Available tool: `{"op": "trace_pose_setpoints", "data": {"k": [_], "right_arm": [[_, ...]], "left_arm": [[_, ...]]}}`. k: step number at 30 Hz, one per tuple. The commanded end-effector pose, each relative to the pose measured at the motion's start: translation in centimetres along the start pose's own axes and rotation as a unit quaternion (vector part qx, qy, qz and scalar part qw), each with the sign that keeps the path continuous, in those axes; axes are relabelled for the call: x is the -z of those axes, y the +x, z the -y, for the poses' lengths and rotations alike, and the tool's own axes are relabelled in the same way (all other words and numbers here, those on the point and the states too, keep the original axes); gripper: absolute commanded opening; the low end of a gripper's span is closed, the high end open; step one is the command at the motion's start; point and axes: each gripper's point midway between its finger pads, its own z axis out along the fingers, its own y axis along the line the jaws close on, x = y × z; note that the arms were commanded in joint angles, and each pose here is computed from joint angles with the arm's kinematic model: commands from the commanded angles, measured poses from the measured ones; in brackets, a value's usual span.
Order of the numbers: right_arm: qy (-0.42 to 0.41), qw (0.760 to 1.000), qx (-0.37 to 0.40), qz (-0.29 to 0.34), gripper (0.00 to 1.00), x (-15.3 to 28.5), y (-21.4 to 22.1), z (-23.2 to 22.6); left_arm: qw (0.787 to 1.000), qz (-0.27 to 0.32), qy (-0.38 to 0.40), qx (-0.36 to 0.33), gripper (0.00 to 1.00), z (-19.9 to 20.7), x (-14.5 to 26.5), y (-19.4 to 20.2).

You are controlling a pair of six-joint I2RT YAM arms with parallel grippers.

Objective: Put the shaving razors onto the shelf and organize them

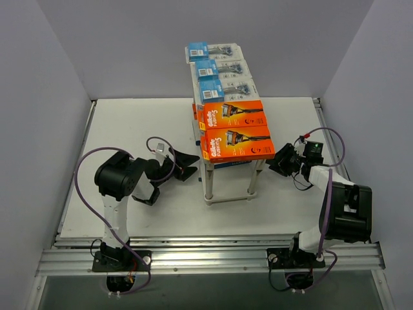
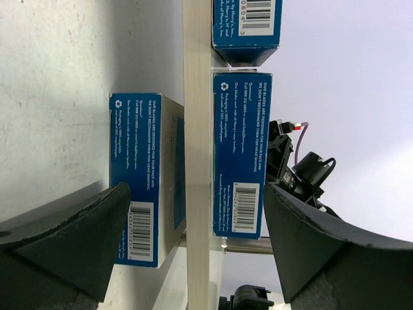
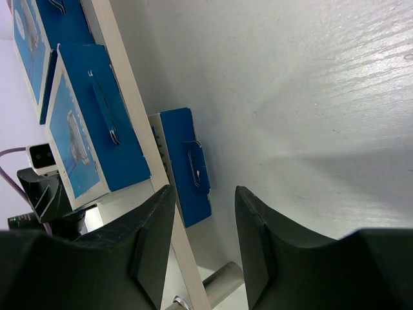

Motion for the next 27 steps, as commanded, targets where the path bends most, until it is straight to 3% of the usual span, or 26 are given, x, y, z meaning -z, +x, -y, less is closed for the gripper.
{"op": "trace_pose_setpoints", "data": {"k": [1, 16, 27], "right_arm": [[-0.004, 1.000, 0.008, 0.005, 0.38, -0.3, -0.2, -0.2], [-0.043, 0.997, 0.047, -0.051, 0.44, -4.0, 4.3, -1.7], [-0.049, 0.995, 0.063, -0.061, 0.45, -5.2, 5.8, -1.8]], "left_arm": [[1.000, 0.004, -0.002, -0.018, 0.94, -1.6, 1.4, 0.6], [0.999, -0.007, -0.034, -0.034, 0.94, -1.0, 4.6, -0.9], [0.990, -0.023, -0.089, -0.110, 0.94, 1.7, 5.4, -1.8]]}}
